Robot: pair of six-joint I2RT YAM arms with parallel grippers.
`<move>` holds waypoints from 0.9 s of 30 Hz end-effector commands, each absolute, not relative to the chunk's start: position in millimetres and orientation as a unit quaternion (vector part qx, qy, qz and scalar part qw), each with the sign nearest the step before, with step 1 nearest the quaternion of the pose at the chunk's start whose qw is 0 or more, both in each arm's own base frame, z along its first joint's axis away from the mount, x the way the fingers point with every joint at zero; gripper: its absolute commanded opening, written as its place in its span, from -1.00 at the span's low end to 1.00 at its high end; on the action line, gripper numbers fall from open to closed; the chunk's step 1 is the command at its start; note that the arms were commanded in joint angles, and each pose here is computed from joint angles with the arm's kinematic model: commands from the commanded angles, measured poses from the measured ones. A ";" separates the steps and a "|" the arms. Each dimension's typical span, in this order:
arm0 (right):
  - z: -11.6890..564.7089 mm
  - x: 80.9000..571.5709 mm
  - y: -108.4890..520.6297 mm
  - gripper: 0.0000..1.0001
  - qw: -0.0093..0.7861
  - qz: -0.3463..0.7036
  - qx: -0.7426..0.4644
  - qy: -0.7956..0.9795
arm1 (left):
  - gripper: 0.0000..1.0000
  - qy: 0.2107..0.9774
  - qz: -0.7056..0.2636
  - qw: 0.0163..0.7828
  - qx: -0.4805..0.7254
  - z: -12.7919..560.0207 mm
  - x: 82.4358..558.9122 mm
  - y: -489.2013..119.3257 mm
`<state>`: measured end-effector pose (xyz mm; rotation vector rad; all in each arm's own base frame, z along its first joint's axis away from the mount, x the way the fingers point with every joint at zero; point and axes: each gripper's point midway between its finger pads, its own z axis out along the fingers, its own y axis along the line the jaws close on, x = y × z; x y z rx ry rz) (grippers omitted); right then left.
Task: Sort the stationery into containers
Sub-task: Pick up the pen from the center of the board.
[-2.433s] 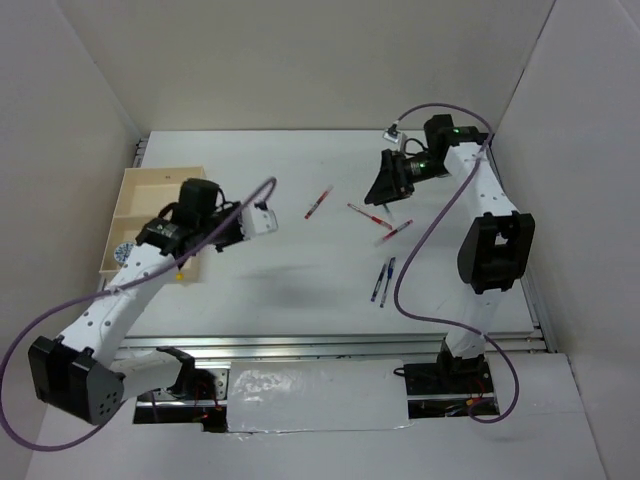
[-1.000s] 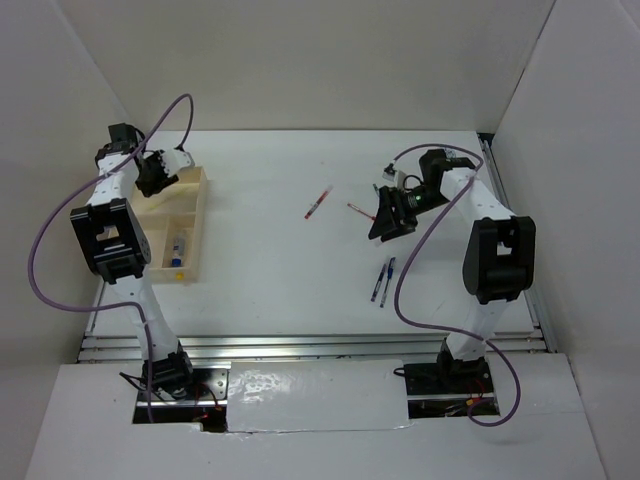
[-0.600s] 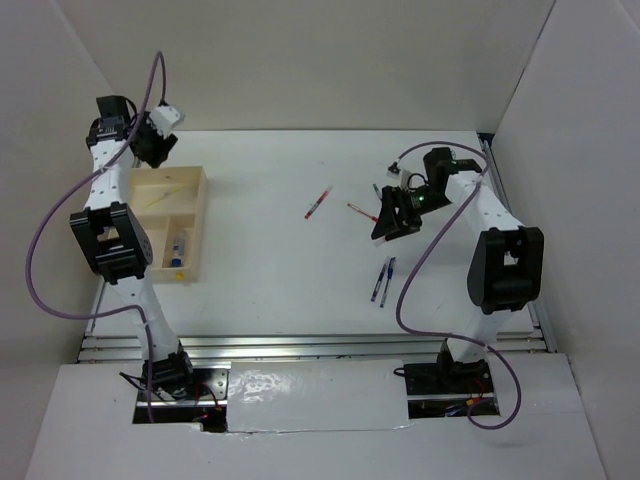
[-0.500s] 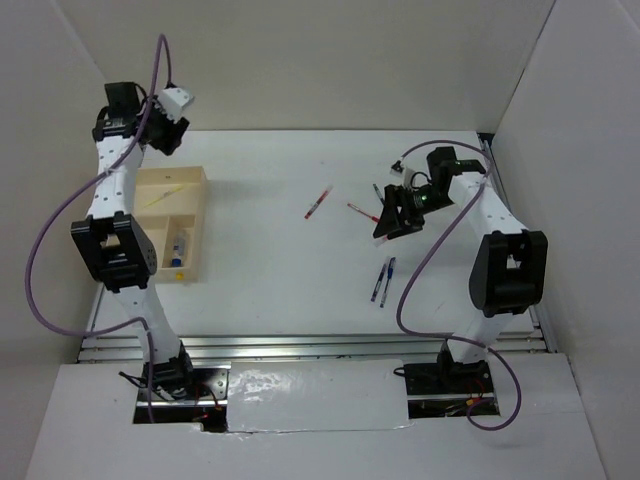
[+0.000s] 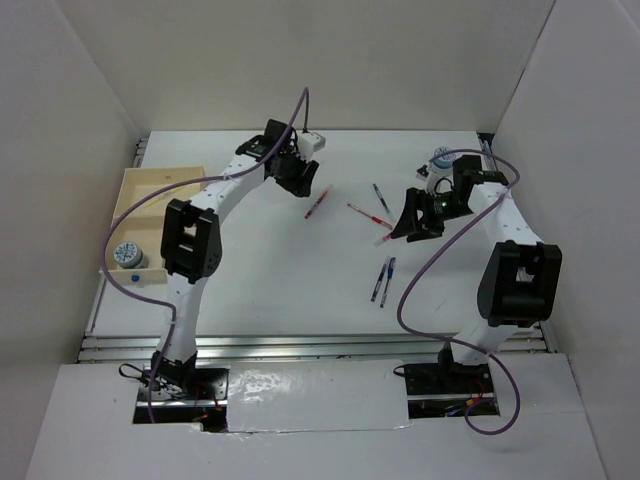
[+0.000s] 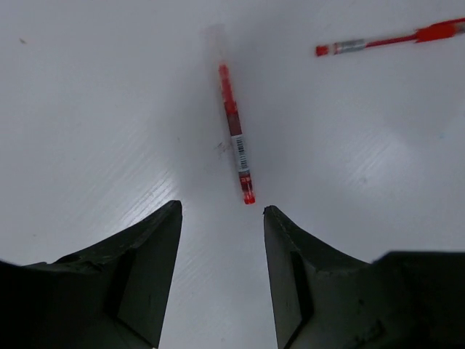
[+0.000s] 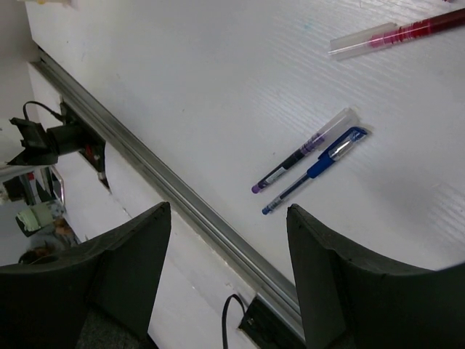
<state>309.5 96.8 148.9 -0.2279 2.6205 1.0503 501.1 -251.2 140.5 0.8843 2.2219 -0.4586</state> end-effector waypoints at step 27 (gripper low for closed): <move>163.7 306.9 85.4 0.43 0.195 0.362 -0.084 0.908 | -0.30 0.898 -0.112 0.282 0.319 14.1 510.3 -296.2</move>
